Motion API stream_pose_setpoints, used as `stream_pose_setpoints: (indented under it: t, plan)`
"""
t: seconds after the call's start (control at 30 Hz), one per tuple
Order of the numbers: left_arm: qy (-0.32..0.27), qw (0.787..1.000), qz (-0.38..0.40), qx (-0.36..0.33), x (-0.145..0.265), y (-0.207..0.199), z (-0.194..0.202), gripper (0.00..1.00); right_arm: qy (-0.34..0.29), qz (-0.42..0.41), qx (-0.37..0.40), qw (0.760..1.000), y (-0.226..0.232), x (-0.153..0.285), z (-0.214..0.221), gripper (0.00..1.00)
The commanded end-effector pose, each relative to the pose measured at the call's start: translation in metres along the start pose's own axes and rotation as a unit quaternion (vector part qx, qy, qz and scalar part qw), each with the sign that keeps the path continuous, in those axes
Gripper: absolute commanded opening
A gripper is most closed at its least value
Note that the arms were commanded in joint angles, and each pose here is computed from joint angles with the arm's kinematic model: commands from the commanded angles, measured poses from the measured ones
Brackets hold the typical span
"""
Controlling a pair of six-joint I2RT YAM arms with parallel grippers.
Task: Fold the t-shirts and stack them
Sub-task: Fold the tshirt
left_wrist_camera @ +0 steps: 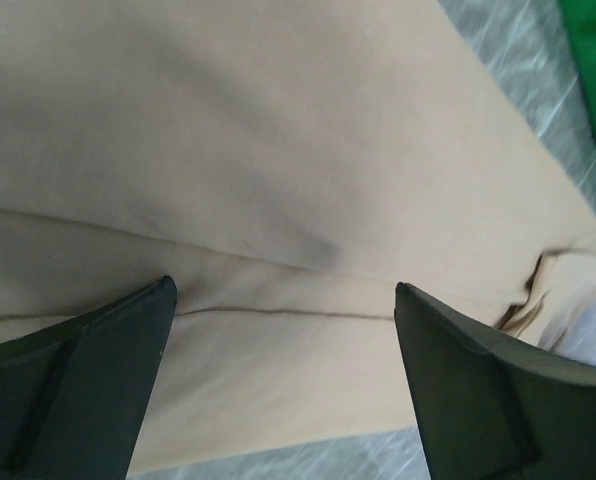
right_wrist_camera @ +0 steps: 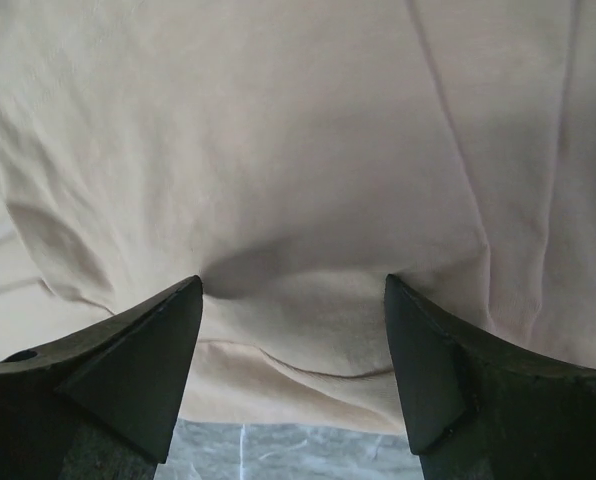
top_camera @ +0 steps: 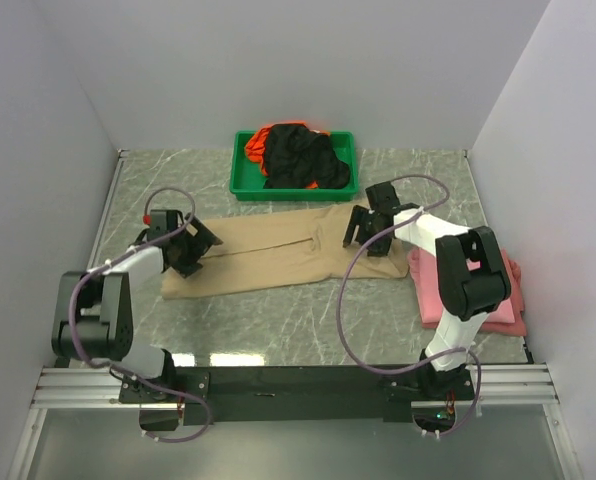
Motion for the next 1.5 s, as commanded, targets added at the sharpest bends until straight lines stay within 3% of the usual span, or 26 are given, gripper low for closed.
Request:
stream_pose_setpoints:
  t: [0.0, 0.17, 0.3, 0.43, 0.53, 0.73, 0.77, 0.97, 1.1, 1.2, 1.33, 1.43, 1.47]
  plan:
    - [0.069, 0.994, -0.08, 0.006, 0.01, 0.041, 0.057, 0.99, 0.027, 0.003, 0.003, 1.0, -0.018, -0.012, -0.014, 0.8]
    - [0.087, 0.994, -0.073, -0.003, 0.034, 0.047, 0.1, 0.99, 0.047, -0.015, 0.004, 0.999, -0.01, -0.016, -0.038, 0.79]
    - [0.103, 0.99, -0.096, 0.01, 0.052, 0.057, 0.127, 0.99, 0.067, 0.022, -0.001, 0.998, -0.028, -0.026, -0.06, 0.79]
    - [0.114, 0.992, -0.044, 0.013, 0.066, 0.043, 0.149, 0.99, 0.087, -0.002, -0.007, 0.996, -0.027, -0.03, -0.078, 0.79]
    - [0.122, 0.992, -0.023, 0.019, 0.074, 0.035, 0.157, 0.99, 0.063, 0.057, -0.011, 0.996, -0.039, -0.029, -0.095, 0.79]
    - [0.051, 0.998, -0.031, 0.013, 0.088, 0.017, 0.126, 0.99, 0.038, 0.021, 0.018, 0.999, -0.024, -0.008, -0.112, 0.8]
    - [0.054, 0.997, -0.045, 0.011, 0.093, 0.018, 0.124, 0.99, 0.025, 0.013, 0.025, 0.999, -0.019, 0.0, -0.118, 0.8]
    - [-0.081, 0.979, -0.184, 0.043, 0.113, 0.033, 0.065, 0.99, -0.065, -0.028, 0.074, 0.995, 0.022, 0.073, -0.125, 0.8]
    - [-0.086, 0.977, -0.183, 0.065, 0.109, 0.045, 0.042, 0.99, -0.111, -0.017, 0.133, 0.985, 0.06, 0.104, -0.078, 0.8]
    - [-0.094, 0.97, -0.205, 0.091, 0.102, 0.067, 0.033, 0.99, -0.103, -0.027, 0.215, 0.971, 0.108, 0.11, -0.005, 0.8]
    - [-0.077, 0.975, -0.185, 0.099, 0.089, 0.07, 0.034, 0.99, -0.058, -0.115, 0.346, 0.929, 0.178, 0.128, 0.132, 0.8]
    - [-0.063, 0.976, -0.182, 0.105, 0.079, 0.08, 0.041, 0.99, -0.035, -0.16, 0.403, 0.9, 0.214, 0.135, 0.198, 0.79]
    - [-0.067, 0.976, -0.178, 0.106, 0.075, 0.08, 0.039, 0.98, -0.022, -0.181, 0.442, 0.878, 0.222, 0.143, 0.237, 0.79]
Point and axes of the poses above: each gripper's point midway between its finger pads, its own x axis back along the fingers, its own y axis along the line the jaws close on, z = x × y, the point moved 4 cm from there along x, back along the fingers, and after that the axes turned 9 degrees about -x, right-handed, at the moved point
